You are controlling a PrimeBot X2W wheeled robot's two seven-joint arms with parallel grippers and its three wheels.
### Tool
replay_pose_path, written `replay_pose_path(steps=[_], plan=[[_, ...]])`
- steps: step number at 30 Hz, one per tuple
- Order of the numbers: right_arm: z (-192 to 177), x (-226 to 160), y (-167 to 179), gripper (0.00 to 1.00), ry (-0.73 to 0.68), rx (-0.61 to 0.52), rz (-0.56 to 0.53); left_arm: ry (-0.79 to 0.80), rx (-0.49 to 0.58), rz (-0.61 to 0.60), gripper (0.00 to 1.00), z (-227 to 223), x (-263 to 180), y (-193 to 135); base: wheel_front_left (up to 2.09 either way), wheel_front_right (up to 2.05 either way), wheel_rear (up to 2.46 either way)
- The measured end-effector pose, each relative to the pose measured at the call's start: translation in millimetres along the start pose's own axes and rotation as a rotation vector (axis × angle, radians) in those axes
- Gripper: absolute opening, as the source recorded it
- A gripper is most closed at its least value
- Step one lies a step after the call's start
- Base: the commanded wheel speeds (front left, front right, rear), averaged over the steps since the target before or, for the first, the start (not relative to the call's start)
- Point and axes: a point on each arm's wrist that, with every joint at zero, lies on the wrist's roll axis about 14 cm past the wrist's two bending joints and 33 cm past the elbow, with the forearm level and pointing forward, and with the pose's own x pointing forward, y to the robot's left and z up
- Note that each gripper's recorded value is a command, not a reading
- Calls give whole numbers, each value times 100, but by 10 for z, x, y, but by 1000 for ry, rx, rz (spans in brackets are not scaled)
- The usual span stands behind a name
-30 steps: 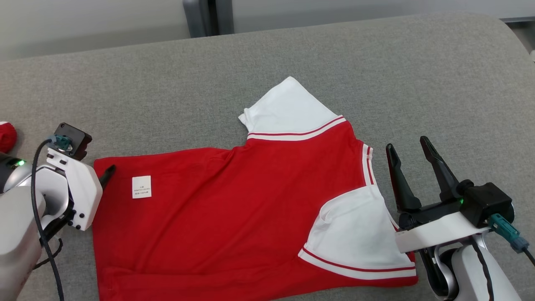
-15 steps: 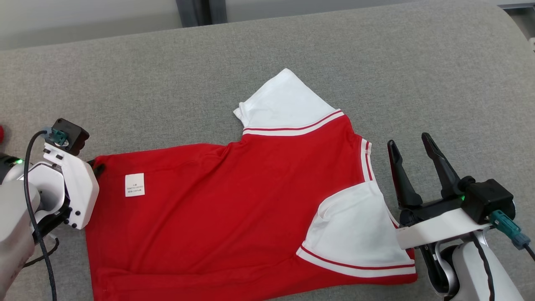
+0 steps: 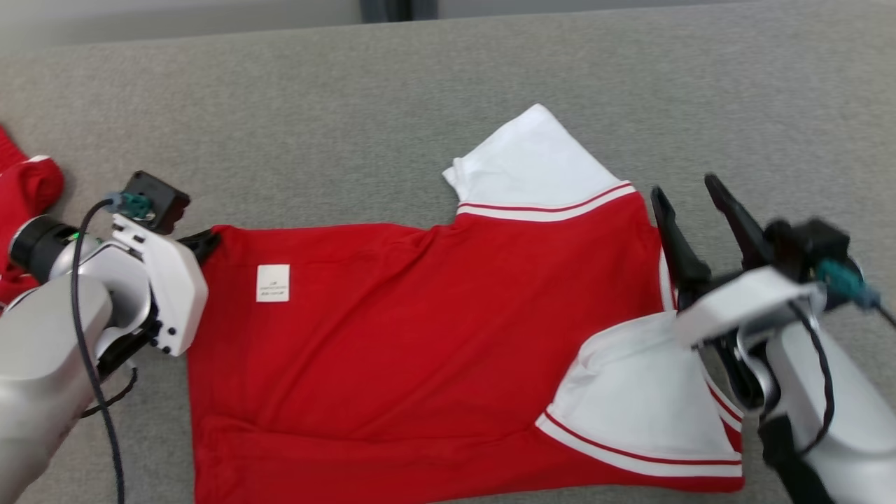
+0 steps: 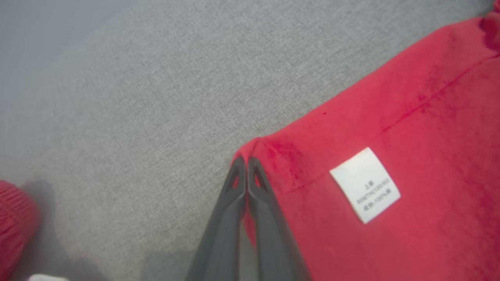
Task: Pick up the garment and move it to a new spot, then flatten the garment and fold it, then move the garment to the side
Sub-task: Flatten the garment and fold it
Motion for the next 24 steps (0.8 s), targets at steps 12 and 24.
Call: replay_pose_path(steps=[12,24], plan=[[-179,946,230,100,246,-29,157,-27,-4,-11,0,-9,62,-66,0,0,0],[-531,1274,313,100,440,-143,224,-25,-3,-20,0,-90,138,-89,0,0,0]])
